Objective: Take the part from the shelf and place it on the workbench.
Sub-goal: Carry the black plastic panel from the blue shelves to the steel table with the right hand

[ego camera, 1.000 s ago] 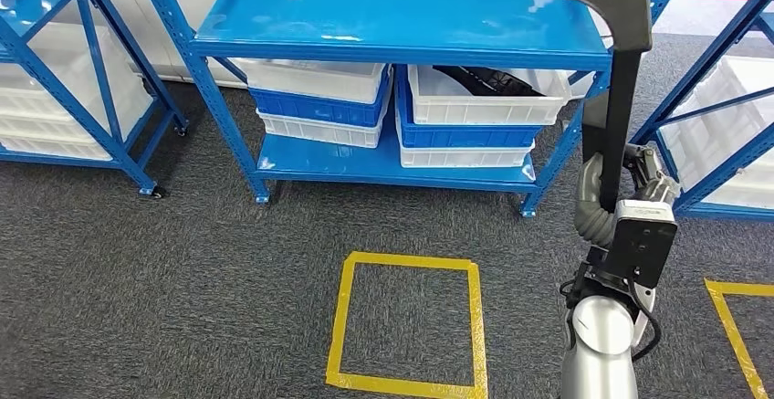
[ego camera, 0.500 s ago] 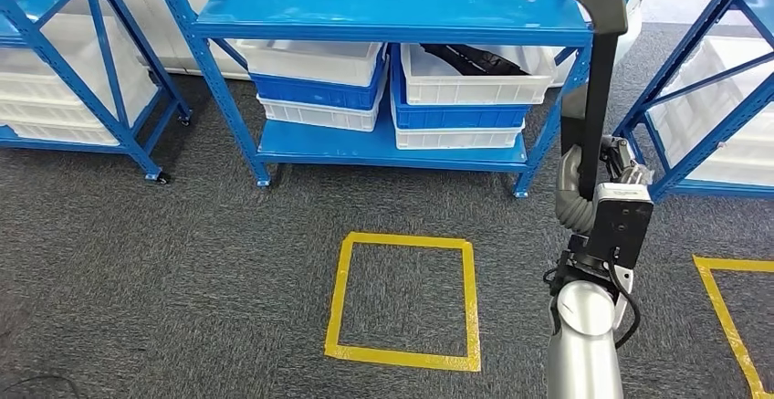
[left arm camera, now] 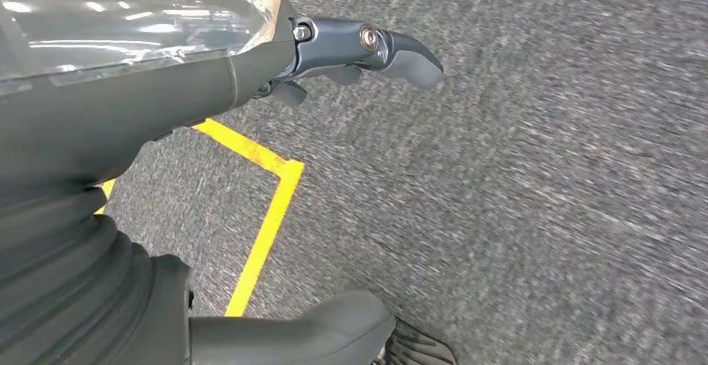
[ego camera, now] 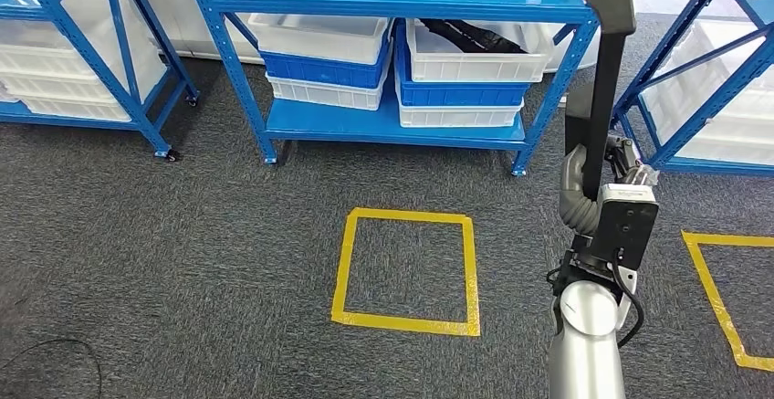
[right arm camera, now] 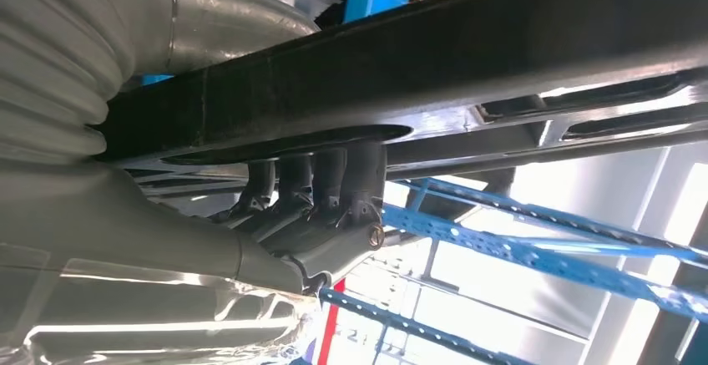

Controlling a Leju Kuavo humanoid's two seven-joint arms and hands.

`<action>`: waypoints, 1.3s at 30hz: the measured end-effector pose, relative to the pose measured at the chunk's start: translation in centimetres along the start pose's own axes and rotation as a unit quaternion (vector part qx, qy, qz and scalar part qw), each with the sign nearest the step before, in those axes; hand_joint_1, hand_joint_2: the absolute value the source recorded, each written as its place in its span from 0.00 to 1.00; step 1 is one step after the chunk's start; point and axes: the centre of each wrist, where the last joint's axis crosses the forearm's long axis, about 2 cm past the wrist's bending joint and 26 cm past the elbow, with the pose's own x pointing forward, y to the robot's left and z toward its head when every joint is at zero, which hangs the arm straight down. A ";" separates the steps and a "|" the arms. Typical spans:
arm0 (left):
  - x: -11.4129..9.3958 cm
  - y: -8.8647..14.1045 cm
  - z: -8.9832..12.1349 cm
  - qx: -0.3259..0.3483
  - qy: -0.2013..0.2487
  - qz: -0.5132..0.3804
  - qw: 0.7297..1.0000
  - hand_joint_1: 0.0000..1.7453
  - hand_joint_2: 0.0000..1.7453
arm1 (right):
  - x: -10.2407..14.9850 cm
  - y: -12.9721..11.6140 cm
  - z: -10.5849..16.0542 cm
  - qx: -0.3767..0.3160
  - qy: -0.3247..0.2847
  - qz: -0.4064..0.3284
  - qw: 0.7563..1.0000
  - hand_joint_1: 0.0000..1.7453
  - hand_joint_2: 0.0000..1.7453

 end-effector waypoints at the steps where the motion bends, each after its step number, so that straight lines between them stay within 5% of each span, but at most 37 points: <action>1: 0.0 0.0 0.0 0.000 0.000 0.000 1.000 0.00 1.00 | 0.1 0.0 -0.2 -0.001 -0.001 0.000 1.000 1.00 1.00; 39: -0.6 0.4 0.0 -0.002 -0.016 -0.004 1.000 0.00 1.00 | -0.6 -0.2 -1.5 0.000 0.005 0.005 1.000 1.00 1.00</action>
